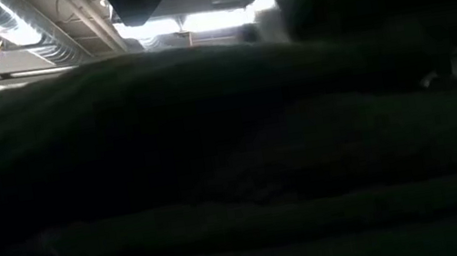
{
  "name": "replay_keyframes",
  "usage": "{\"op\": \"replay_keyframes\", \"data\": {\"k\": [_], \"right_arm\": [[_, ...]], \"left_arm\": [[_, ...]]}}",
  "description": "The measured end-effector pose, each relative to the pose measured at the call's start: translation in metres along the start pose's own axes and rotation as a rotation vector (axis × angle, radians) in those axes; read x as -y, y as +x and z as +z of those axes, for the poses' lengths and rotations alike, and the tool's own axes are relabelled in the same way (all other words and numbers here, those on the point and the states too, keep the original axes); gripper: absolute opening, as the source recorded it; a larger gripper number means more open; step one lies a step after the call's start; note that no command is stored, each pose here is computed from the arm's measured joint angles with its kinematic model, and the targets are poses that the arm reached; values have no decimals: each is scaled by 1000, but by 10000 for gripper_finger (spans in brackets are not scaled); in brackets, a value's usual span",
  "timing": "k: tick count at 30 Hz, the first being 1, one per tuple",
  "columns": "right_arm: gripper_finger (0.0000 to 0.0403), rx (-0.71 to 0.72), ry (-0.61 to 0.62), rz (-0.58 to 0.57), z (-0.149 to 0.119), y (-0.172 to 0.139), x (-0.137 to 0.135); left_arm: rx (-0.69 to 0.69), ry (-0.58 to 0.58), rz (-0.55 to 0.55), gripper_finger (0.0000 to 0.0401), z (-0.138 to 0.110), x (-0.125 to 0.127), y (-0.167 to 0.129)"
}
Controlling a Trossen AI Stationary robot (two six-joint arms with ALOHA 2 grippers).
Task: Fold Laundry from Bin
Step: Fold the green polo shirt
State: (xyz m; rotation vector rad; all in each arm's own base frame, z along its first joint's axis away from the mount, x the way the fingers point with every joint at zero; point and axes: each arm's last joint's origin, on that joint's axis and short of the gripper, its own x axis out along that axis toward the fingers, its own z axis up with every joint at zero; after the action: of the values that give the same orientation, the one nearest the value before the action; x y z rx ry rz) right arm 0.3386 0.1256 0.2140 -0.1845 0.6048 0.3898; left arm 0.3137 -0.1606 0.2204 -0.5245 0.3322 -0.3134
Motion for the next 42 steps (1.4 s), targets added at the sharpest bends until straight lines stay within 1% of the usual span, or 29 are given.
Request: {"op": "replay_keyframes", "data": {"k": [3, 6, 10, 12, 14, 18, 22, 24, 27, 29, 33, 36, 42], "right_arm": [[22, -94, 6, 66, -9, -1, -2], [31, -173, 20, 174, -17, -2, -6], [31, -276, 52, 311, -28, -6, -11], [32, -327, 65, 335, -33, -7, -12], [32, -362, 71, 335, -36, -9, -12], [32, -378, 97, 327, -37, -9, -12], [33, -378, 103, 336, -37, -9, -12], [33, -374, 111, 370, -36, -10, -13], [33, -345, 121, 462, -34, -10, -15], [33, -308, 113, 464, -31, -9, -15], [33, -280, 90, 379, -28, -7, -13], [33, -273, 82, 338, -27, -6, -11], [33, -262, 80, 328, -26, -6, -11]], "left_arm": [[-9, 1, -11, 159, -1, 1, 0], [-31, 1, -44, 159, -2, 2, 0], [-71, 3, -78, 159, -4, 4, -1], [-93, 5, -63, 159, -7, 4, -1], [-109, 9, -33, 159, -10, 3, -1], [-152, 19, 21, 159, -17, 2, -2], [-194, 27, 38, 159, -23, 4, -3], [-213, 32, 44, 159, -26, 4, -4], [-237, 43, 49, 159, -30, 6, -5], [-250, 51, 68, 159, -33, 7, -6], [-240, 70, 120, 159, -37, 8, -7], [-227, 77, 143, 159, -37, 9, -8], [-219, 78, 153, 159, -37, 8, -8]]}}
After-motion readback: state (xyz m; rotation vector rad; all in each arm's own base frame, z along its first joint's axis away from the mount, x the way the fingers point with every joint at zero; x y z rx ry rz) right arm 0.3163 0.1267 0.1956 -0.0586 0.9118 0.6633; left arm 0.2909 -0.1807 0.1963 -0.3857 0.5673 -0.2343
